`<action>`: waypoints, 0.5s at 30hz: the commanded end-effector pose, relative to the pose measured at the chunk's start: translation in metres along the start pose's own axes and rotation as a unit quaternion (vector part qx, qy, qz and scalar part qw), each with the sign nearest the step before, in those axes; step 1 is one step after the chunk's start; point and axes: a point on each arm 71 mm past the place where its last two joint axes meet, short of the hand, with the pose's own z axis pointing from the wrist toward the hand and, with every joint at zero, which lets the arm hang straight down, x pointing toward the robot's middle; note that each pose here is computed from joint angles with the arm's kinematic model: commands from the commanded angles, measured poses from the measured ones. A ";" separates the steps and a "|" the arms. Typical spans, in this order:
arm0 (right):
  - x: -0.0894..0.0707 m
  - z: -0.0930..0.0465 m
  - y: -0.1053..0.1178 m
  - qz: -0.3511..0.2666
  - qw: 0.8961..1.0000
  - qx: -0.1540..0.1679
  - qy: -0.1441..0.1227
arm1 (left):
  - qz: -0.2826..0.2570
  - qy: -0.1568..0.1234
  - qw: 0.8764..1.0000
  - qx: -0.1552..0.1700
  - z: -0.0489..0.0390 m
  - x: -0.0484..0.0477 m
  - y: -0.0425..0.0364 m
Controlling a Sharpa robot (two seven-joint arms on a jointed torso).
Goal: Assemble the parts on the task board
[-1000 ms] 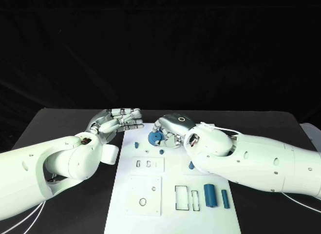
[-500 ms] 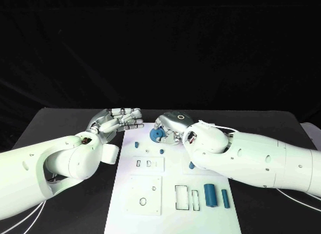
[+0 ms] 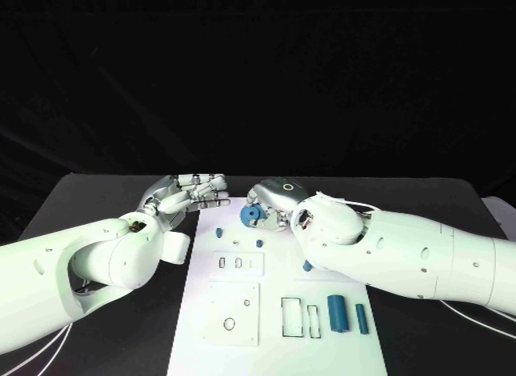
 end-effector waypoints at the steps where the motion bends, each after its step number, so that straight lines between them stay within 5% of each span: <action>1: 0.006 0.000 -0.003 -0.016 1.000 0.008 0.022 | -0.003 0.009 1.000 0.005 0.0002 0.0024 -0.0015; 15: 0.008 -0.003 -0.009 -0.020 0.999 0.017 0.030 | -0.003 0.007 1.000 0.004 0.0002 0.0011 -0.0016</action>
